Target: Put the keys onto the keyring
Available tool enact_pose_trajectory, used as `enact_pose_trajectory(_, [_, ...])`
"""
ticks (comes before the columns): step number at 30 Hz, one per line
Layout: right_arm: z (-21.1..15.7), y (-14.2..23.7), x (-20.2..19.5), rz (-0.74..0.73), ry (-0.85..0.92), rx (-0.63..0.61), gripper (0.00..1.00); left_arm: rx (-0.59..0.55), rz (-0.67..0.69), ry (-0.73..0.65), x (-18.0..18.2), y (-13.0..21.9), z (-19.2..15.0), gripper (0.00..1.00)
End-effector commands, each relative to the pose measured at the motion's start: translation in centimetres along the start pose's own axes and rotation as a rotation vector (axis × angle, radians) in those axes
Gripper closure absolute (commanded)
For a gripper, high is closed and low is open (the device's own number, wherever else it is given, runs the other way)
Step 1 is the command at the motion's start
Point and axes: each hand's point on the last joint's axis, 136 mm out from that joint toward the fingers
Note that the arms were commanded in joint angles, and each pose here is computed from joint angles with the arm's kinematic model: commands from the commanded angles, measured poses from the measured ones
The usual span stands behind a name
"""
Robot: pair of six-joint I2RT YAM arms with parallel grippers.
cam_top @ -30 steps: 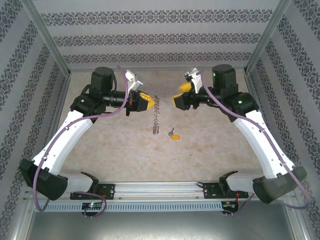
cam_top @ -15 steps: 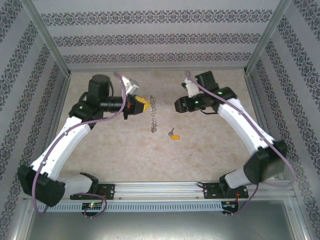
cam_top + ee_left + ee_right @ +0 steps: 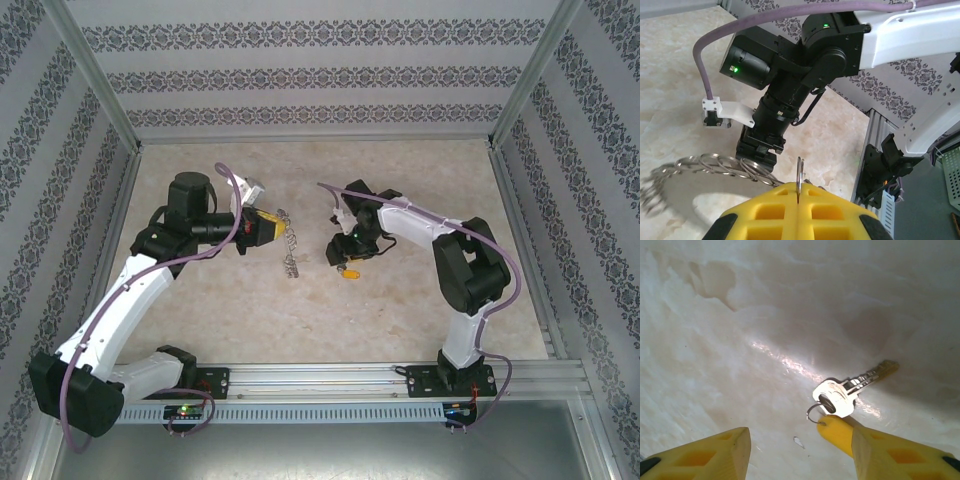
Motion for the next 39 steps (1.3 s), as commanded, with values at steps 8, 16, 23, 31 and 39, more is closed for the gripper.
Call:
enact_pose_trajectory(8, [-0.8, -0.9, -0.1, -0.157, 0.103, 0.008, 0.5, -0.061, 0.008, 0.003, 0.3, 1.2, 0.6, 1.0])
enact_pose_trajectory(16, [-1.0, -2.1, -0.4, -0.25, 0.156, 0.041, 0.59, -0.059, 0.016, 0.014, 0.2, 1.5, 0.0, 1.0])
enact_pose_trajectory(23, [-1.3, -2.9, -1.0, -0.314, 0.187, 0.071, 0.63, -0.059, 0.022, 0.014, 0.3, 1.7, -0.2, 1.0])
enact_pose_trajectory(31, [-1.4, -3.3, -1.6, -0.353, 0.204, 0.088, 0.69, -0.063, 0.024, 0.008, 0.3, 1.8, 0.0, 1.0])
enact_pose_trajectory(39, [-1.4, -3.3, -2.6, -0.41, 0.237, 0.1, 0.72, -0.067, 0.025, 0.004, 0.4, 1.8, 0.4, 1.0])
Point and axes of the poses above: each hand's point on the last joint's axis, 136 mm out from that joint toward the fingers, its own y axis back along the fingers, its own x axis along the line the jaws close on, z = x × y, and after that the axes turned 13 degrees about -y, right-handed
